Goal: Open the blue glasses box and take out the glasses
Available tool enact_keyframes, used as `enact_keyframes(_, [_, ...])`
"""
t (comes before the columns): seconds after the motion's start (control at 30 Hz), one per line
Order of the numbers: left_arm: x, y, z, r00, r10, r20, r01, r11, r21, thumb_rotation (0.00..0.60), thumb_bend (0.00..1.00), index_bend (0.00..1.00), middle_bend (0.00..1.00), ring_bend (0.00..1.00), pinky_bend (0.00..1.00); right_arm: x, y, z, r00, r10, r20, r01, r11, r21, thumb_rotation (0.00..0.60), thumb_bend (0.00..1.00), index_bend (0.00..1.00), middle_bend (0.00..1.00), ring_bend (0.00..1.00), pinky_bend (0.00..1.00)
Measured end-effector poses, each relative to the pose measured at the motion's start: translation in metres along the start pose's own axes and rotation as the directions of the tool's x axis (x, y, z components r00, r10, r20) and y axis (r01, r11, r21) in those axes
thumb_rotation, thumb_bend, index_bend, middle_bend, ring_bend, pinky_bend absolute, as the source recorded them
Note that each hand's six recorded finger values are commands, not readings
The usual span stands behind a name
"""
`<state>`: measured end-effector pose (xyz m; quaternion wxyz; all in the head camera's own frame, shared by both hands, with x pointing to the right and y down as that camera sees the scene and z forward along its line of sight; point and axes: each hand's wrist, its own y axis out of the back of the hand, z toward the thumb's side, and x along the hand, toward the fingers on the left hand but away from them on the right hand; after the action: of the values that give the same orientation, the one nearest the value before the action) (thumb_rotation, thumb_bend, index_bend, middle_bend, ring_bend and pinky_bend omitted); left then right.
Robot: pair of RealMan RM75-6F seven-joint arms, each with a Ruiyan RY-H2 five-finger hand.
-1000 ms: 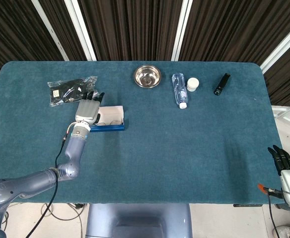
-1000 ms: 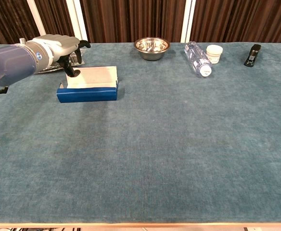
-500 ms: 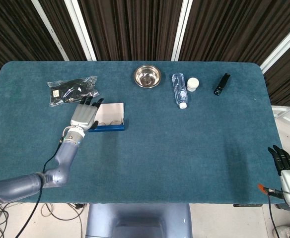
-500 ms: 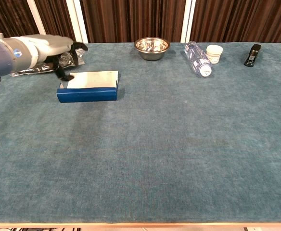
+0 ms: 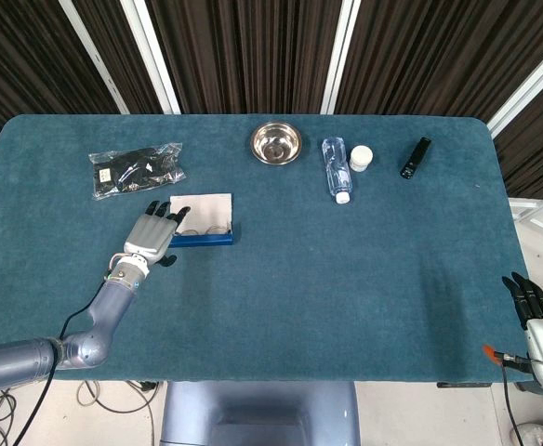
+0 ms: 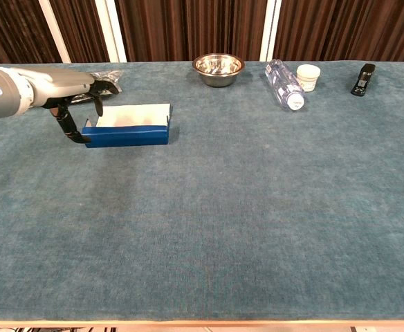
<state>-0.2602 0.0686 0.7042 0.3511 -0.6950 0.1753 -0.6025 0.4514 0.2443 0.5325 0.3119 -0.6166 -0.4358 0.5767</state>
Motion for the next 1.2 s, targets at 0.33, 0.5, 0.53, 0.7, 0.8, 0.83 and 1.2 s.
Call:
enact_keyframes(0.33, [-0.005, -0.009, -0.005, 1.0, -0.027, -0.013, 0.027, 1.0, 0.001, 0.6, 0.23, 0.01, 0.29, 0.0, 0.02, 0.0, 0.0, 0.0, 1.0, 0.001, 0.002, -0.001, 1.0, -0.002, 0.6, 0.19, 0.0, 0.0, 0.0, 0.2])
enact_keyframes(0.5, [-0.005, -0.009, -0.004, 1.0, -0.028, -0.01, 0.028, 1.0, -0.002, 0.6, 0.23, 0.01, 0.29, 0.0, 0.02, 0.0, 0.0, 0.0, 1.0, 0.001, 0.003, -0.001, 1.0, -0.003, 0.6, 0.19, 0.0, 0.0, 0.0, 0.2])
enact_keyframes(0.53, [-0.005, -0.009, -0.004, 1.0, -0.028, -0.01, 0.028, 1.0, -0.002, 0.6, 0.23, 0.01, 0.29, 0.0, 0.02, 0.0, 0.0, 0.0, 1.0, 0.001, 0.004, -0.001, 1.0, -0.004, 0.6, 0.19, 0.0, 0.0, 0.0, 0.2])
enact_keyframes(0.7, [-0.005, -0.011, -0.004, 0.999, -0.035, -0.008, 0.035, 0.999, 0.001, 0.6, 0.23, 0.01, 0.29, 0.0, 0.02, 0.0, 0.0, 0.0, 1.0, 0.001, 0.005, -0.001, 1.0, -0.005, 0.6, 0.19, 0.0, 0.0, 0.0, 0.2])
enact_keyframes(0.8, [-0.006, -0.012, -0.004, 0.999, -0.036, -0.009, 0.036, 0.999, 0.001, 0.6, 0.22, 0.01, 0.29, 0.0, 0.02, 0.0, 0.0, 0.0, 1.0, 0.001, 0.005, -0.001, 1.0, -0.005, 0.6, 0.2, 0.0, 0.0, 0.0, 0.2])
enact_keyframes(0.83, [-0.006, -0.012, -0.005, 0.999, -0.036, -0.01, 0.036, 0.999, 0.002, 0.6, 0.22, 0.01, 0.29, 0.0, 0.02, 0.0, 0.0, 0.0, 1.0, 0.001, 0.005, -0.001, 1.0, -0.005, 0.6, 0.19, 0.0, 0.0, 0.0, 0.2])
enact_keyframes(1.2, [-0.014, -0.017, -0.002, 0.998, -0.062, 0.011, 0.062, 0.998, 0.009, 0.6, 0.23, 0.01, 0.33, 0.0, 0.02, 0.0, 0.0, 0.0, 1.0, 0.001, 0.006, -0.001, 1.0, -0.008, 0.6, 0.19, 0.0, 0.0, 0.0, 0.2])
